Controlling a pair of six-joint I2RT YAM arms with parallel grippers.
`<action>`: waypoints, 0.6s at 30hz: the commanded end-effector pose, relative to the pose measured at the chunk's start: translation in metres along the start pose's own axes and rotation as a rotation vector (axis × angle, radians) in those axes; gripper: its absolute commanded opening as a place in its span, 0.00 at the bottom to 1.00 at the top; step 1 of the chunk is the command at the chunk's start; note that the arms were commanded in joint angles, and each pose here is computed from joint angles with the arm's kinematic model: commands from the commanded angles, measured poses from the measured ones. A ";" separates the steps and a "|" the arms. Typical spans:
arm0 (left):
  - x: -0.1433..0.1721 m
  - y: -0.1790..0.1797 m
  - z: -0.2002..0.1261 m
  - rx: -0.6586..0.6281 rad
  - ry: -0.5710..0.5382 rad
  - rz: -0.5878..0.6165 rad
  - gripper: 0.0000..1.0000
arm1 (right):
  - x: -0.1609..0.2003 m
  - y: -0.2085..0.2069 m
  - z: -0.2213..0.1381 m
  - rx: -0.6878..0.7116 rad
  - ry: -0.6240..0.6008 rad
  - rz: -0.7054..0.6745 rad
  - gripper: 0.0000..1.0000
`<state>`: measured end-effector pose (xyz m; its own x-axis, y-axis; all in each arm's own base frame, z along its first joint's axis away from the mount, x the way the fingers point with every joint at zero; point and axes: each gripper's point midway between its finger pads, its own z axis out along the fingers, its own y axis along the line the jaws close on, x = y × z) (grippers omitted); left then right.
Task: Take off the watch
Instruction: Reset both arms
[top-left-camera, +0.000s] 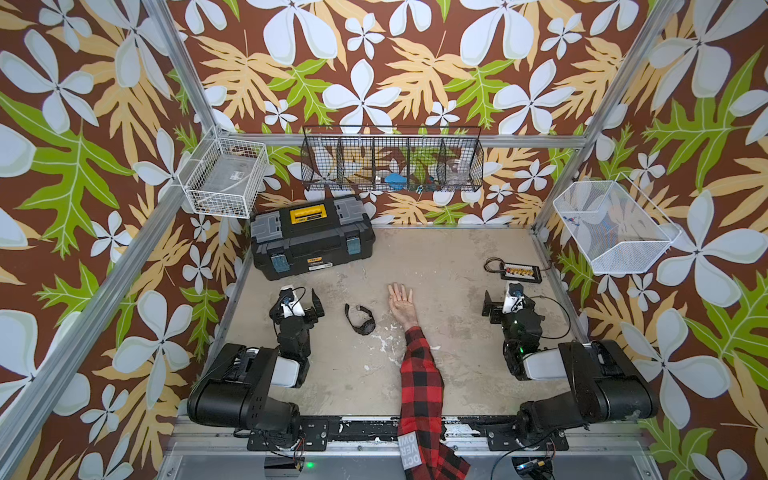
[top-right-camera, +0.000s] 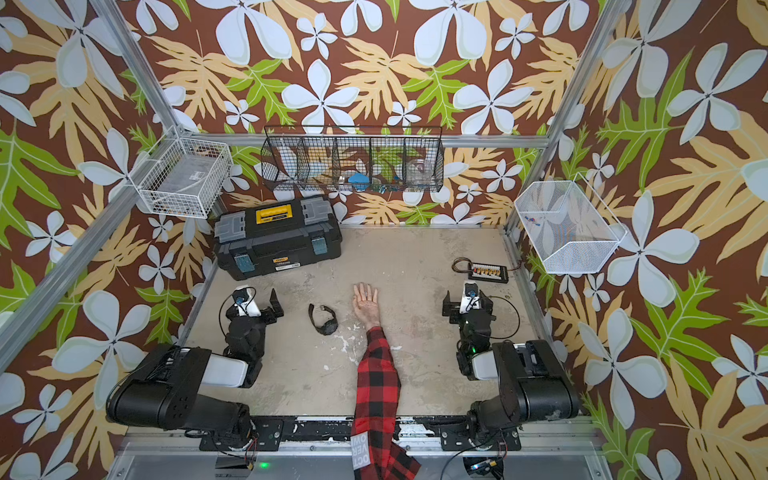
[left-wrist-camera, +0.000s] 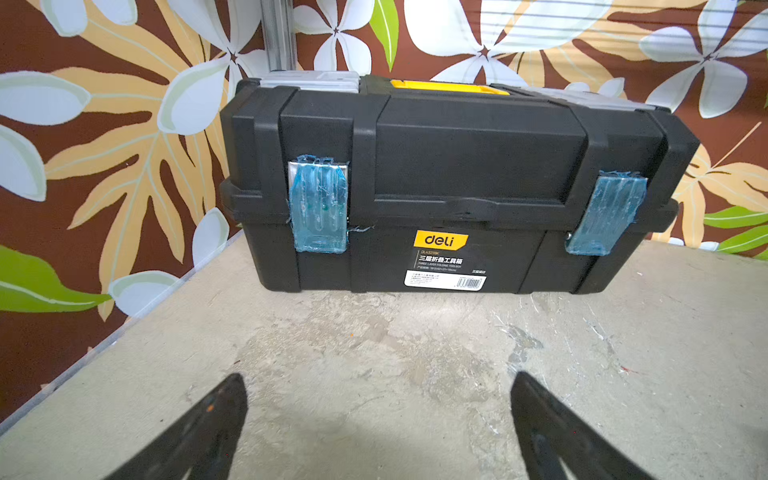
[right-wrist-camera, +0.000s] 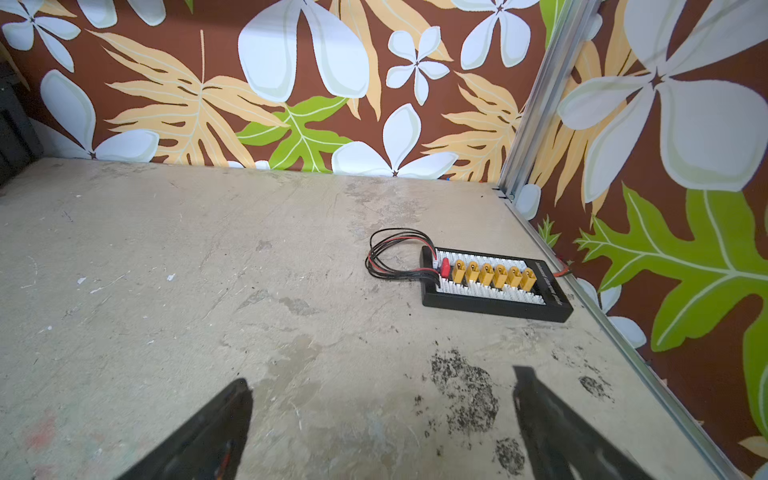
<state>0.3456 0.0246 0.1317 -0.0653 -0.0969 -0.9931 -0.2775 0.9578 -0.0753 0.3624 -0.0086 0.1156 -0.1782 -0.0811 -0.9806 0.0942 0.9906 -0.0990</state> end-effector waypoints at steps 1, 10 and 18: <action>-0.005 -0.003 0.000 0.016 -0.021 -0.008 1.00 | -0.008 0.003 0.000 -0.018 -0.032 0.018 1.00; -0.004 -0.003 0.001 0.015 -0.017 -0.008 1.00 | -0.008 0.003 0.000 -0.017 -0.030 0.016 1.00; -0.003 -0.003 0.002 0.016 -0.012 -0.006 1.00 | -0.008 0.003 0.001 -0.018 -0.030 0.017 1.00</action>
<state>0.3463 0.0230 0.1307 -0.0690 -0.0970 -0.9929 -0.2682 0.9604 -0.0752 0.3628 -0.0054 0.1157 -0.1764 -0.0790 -0.9811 0.0771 0.9926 -0.0937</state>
